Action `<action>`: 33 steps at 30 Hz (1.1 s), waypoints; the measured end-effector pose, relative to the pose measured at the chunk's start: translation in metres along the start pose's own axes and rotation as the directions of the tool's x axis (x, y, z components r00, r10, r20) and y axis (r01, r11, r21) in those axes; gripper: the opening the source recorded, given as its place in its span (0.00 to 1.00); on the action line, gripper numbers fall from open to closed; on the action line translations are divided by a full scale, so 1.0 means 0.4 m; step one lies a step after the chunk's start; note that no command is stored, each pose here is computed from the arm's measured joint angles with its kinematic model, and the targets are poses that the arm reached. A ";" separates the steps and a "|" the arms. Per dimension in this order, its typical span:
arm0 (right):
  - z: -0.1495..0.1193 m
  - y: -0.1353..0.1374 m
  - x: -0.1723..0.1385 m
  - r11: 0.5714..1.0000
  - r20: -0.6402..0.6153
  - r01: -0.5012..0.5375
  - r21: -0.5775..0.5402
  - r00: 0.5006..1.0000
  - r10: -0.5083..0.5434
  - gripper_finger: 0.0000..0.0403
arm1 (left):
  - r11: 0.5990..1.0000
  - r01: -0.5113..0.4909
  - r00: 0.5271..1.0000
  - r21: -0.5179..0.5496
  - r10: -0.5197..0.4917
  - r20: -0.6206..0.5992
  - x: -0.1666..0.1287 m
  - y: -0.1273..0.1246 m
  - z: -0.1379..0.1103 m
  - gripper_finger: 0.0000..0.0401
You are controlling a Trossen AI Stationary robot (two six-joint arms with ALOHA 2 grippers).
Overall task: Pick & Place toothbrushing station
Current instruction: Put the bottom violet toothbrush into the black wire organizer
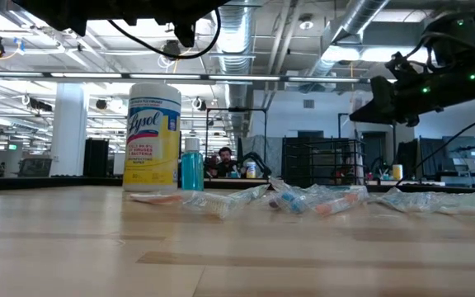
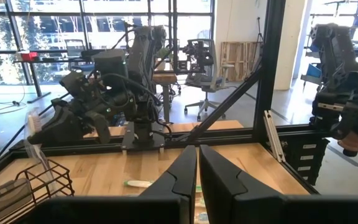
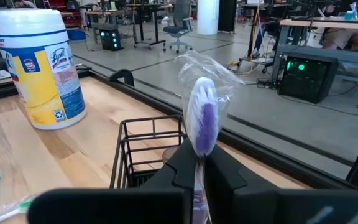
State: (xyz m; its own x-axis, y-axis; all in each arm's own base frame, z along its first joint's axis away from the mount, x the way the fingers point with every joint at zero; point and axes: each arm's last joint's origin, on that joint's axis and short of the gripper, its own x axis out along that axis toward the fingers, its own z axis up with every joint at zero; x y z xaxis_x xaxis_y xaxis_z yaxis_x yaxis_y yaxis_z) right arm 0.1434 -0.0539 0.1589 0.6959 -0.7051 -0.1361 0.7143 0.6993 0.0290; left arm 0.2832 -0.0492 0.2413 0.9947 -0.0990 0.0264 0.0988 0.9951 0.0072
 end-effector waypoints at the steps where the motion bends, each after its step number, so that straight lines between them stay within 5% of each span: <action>1: -0.001 0.000 0.001 1.000 -0.003 0.001 -0.002 1.000 -0.001 0.05 | 1.000 0.000 1.000 0.000 0.000 0.000 0.000 0.000 0.000 0.03; 22: 0.001 0.002 0.002 0.999 0.011 0.001 -0.055 1.000 0.000 0.14 | 1.000 0.000 1.000 0.000 0.000 0.000 0.000 0.000 0.000 0.03; 33: 0.003 0.001 0.002 0.997 0.021 0.013 -0.078 1.000 -0.012 0.33 | 1.000 0.000 1.000 0.000 0.000 0.000 0.000 0.000 0.000 0.03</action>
State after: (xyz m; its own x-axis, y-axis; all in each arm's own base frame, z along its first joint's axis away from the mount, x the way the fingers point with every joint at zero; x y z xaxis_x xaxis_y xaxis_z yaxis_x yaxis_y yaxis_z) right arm 0.1443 -0.0544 0.1600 0.6887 -0.7157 -0.1159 0.7156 0.6967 -0.0497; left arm 0.2832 -0.0492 0.2413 0.9947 -0.0993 0.0264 0.0991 0.9950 0.0076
